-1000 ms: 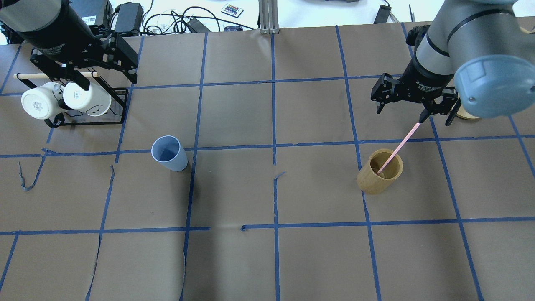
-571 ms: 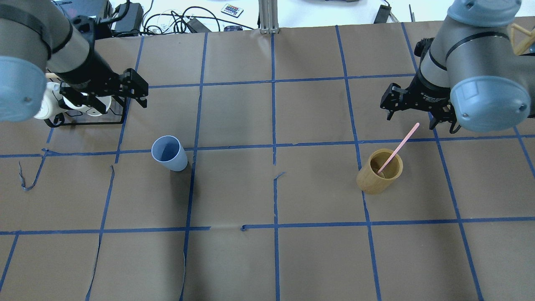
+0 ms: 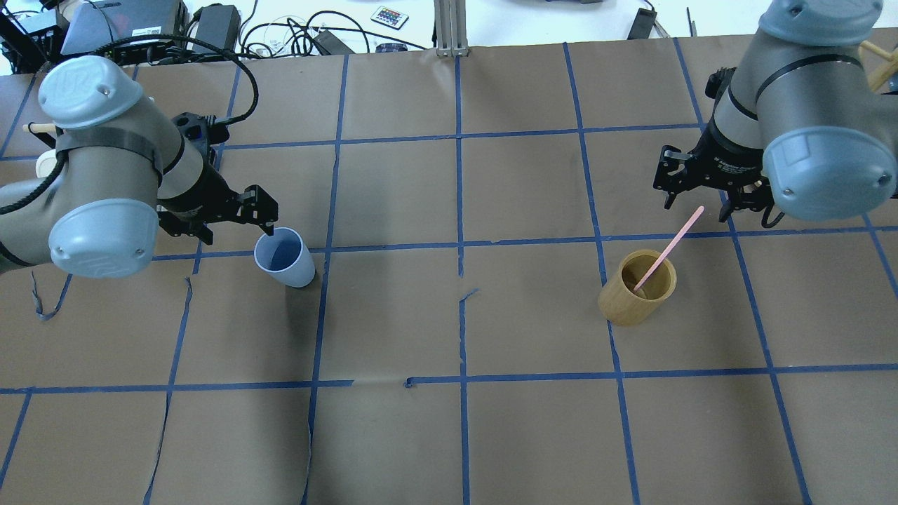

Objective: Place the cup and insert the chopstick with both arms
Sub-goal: 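Lower the left gripper onto the blue cup while the right descends, then grasp the blue cup with the left gripper while the right grasps the chopstick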

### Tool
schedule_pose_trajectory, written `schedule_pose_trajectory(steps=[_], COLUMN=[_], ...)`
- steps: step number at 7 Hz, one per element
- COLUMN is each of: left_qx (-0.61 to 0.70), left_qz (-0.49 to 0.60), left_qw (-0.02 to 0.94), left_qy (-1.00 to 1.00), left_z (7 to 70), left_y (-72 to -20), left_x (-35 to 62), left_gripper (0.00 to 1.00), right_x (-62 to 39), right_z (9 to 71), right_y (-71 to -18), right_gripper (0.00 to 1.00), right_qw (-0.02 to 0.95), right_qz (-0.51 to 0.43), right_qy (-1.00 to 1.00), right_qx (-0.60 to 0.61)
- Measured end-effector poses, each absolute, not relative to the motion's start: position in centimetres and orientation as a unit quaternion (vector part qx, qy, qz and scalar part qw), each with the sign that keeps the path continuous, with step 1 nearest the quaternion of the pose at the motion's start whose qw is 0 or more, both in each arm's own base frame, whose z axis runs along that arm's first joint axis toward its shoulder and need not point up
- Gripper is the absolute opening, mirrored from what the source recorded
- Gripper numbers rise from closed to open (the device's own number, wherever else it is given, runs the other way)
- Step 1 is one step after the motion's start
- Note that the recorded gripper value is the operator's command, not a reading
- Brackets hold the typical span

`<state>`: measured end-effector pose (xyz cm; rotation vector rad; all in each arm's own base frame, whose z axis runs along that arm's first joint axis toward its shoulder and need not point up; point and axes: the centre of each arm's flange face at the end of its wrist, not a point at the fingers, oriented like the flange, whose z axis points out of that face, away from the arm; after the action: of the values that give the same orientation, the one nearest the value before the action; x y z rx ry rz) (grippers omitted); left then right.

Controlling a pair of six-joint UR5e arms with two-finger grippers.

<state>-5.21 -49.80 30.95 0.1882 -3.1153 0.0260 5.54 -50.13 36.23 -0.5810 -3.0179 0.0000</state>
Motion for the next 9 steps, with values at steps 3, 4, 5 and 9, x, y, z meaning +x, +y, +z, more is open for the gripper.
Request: schedule_pose_trajectory(steps=[3,4,5,9], left_qx=[0.066,0.072,0.077,0.079], left_qz=[-0.004,0.002,-0.006,-0.03], left_qw=[0.011,0.01,0.011,0.013], left_qy=[-0.998,-0.997,-0.997,-0.996], left_z=[27.8,27.0,25.7,22.9], left_y=[-50.1,-50.6,-50.6,-49.7], left_x=[-5.0,-4.9,-4.9,-5.1], left_gripper=[1.0,1.0,1.0,0.0], right_x=[5.6,5.6,5.6,5.6], right_z=[36.1,36.1,36.1,36.1], right_y=[-50.0,-50.0,-50.0,-50.1], right_gripper=[0.45,0.44,0.4,0.0], right_qw=[0.033,0.034,0.034,0.033], right_qz=[-0.005,-0.005,-0.006,-0.005], right_qy=[-0.975,-0.974,-0.974,-0.974], right_qx=[-0.218,-0.222,-0.224,-0.225])
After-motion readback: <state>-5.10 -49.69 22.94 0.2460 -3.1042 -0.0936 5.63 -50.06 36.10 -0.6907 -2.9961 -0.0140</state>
